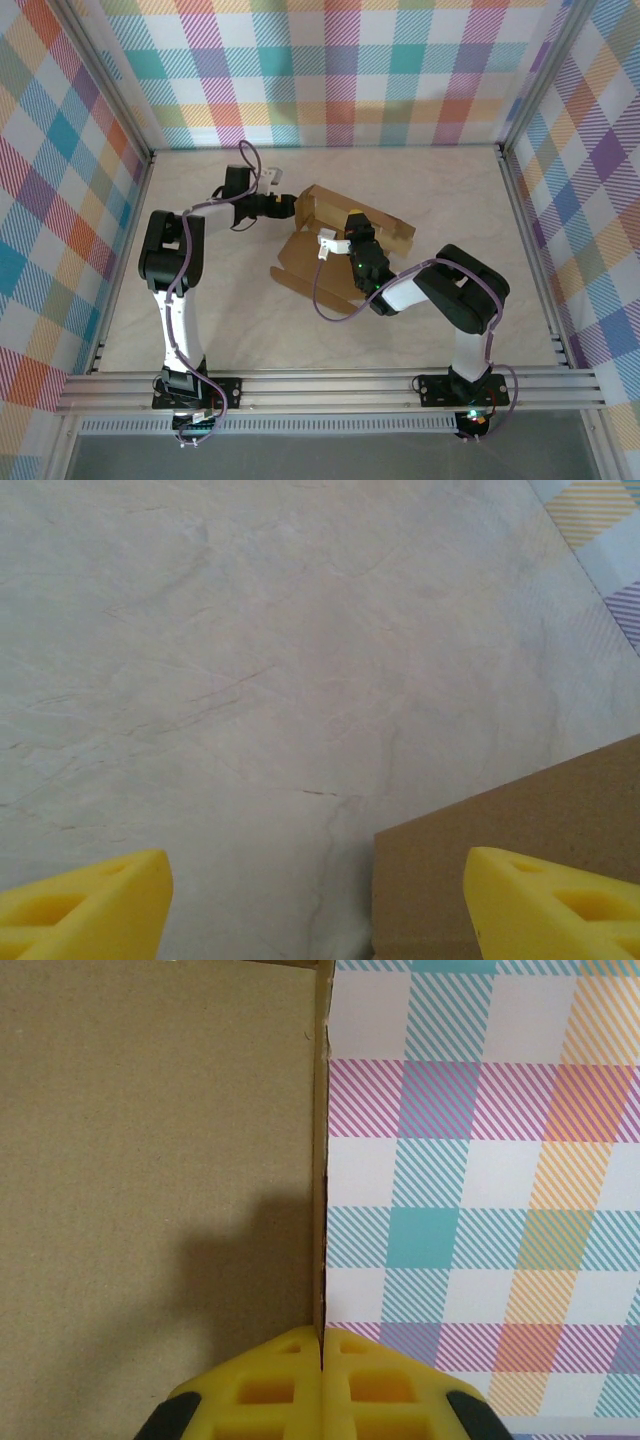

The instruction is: Fold the paper box

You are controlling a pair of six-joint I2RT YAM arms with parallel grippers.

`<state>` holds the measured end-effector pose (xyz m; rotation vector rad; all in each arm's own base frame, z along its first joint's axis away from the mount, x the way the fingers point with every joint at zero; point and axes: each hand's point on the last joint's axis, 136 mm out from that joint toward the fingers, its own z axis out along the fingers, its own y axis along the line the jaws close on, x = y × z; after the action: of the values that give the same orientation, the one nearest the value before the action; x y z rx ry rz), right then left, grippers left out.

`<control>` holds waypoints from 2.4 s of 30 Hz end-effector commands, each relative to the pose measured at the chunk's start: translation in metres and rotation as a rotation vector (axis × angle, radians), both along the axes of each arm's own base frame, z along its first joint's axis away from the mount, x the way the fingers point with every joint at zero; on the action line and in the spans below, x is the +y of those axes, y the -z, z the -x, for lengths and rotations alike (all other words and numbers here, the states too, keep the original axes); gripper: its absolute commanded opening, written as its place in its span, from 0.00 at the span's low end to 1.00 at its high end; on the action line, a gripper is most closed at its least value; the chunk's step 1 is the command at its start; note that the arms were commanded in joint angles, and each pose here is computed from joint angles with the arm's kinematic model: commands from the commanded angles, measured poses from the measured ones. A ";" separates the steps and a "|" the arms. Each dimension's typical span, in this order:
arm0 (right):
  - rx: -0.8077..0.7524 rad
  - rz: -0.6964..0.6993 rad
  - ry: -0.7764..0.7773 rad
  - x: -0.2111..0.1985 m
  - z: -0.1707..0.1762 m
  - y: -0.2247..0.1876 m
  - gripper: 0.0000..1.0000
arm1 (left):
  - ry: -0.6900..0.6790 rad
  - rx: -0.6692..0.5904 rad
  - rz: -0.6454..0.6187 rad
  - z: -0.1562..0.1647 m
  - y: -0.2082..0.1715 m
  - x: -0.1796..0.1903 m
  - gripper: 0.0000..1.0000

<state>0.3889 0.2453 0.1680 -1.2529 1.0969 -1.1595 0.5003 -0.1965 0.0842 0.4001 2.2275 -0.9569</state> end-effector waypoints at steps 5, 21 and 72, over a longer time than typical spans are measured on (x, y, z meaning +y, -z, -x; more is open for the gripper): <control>-0.062 -0.006 -0.010 0.008 0.001 -0.024 0.00 | 0.010 -0.066 0.026 0.002 -0.018 0.000 0.74; -0.065 0.060 -0.005 0.011 0.003 -0.012 0.00 | 0.009 -0.114 0.067 0.028 -0.020 0.001 0.63; -0.022 0.071 0.005 0.012 0.006 0.003 0.00 | 0.174 -0.131 0.028 0.049 -0.018 -0.049 0.54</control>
<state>0.3846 0.2475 0.1539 -1.3318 1.0602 -1.2477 0.4525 -0.2331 0.1015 0.5990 2.0884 -1.0034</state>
